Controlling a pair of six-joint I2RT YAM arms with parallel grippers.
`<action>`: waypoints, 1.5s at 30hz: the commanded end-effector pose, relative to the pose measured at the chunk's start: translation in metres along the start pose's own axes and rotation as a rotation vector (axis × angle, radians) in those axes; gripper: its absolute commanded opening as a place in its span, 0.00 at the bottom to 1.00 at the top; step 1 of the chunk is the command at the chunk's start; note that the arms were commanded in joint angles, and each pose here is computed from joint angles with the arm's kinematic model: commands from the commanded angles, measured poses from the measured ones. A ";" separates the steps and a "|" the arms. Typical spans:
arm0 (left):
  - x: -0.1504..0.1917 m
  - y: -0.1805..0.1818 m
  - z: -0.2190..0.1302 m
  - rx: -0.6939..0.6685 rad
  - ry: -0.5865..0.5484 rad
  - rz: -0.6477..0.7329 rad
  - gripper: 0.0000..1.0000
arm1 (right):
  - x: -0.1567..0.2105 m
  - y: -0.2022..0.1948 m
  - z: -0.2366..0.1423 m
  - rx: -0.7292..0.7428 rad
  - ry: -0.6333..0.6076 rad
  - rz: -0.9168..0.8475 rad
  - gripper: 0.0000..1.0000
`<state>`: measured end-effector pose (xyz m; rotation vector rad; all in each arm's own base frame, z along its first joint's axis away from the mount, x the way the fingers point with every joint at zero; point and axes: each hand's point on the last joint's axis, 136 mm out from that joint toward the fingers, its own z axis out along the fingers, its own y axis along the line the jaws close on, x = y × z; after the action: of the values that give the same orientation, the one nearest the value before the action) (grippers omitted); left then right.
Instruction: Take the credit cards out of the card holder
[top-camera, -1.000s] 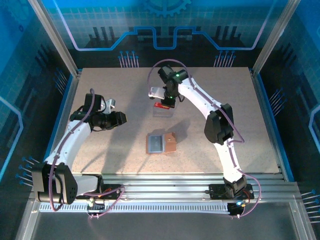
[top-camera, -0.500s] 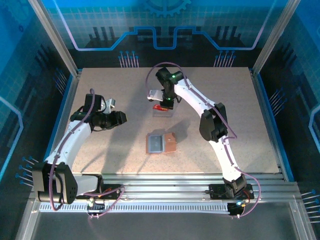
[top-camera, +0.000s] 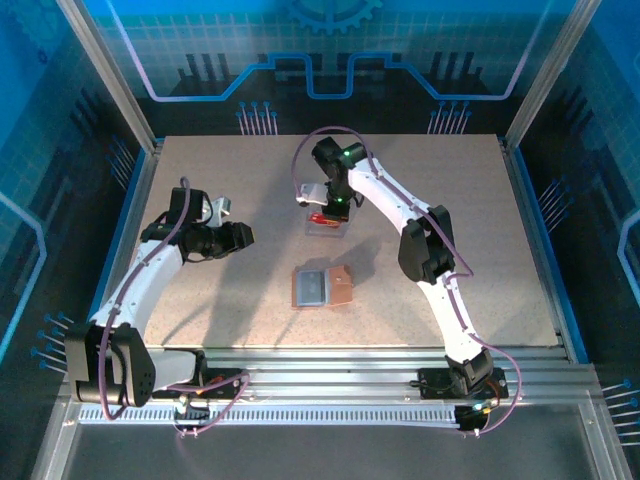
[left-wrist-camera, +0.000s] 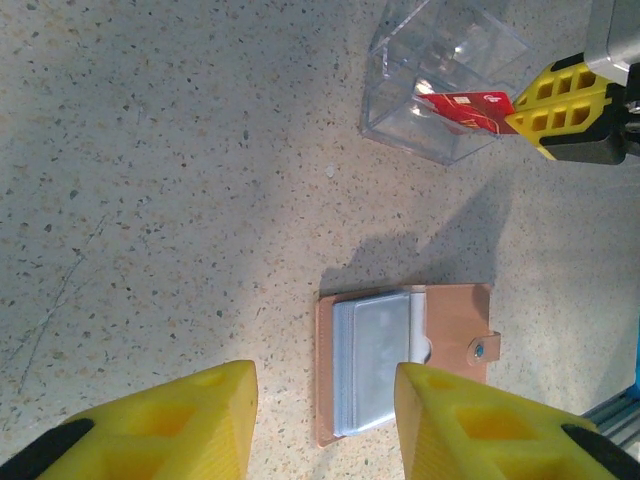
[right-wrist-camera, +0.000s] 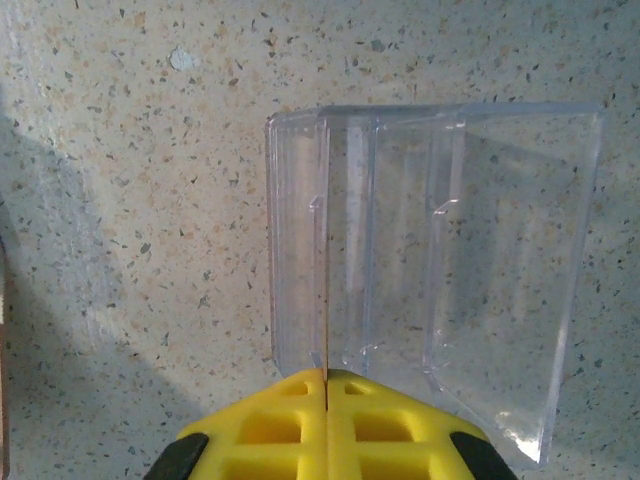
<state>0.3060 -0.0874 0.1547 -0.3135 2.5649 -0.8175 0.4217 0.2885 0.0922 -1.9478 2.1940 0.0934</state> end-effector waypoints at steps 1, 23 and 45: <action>0.004 0.000 0.003 0.023 0.026 -0.023 0.41 | 0.013 0.002 -0.010 -0.009 0.039 -0.010 0.00; 0.009 0.004 0.008 0.026 0.044 -0.053 0.42 | 0.016 0.024 0.004 -0.127 0.050 -0.090 0.05; 0.009 0.002 0.008 0.038 0.041 -0.063 0.43 | 0.007 0.000 -0.002 -0.001 0.040 -0.079 0.14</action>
<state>0.3023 -0.0915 0.1467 -0.3502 2.5869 -0.8662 0.4112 0.2795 0.0824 -2.0905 2.1596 0.0872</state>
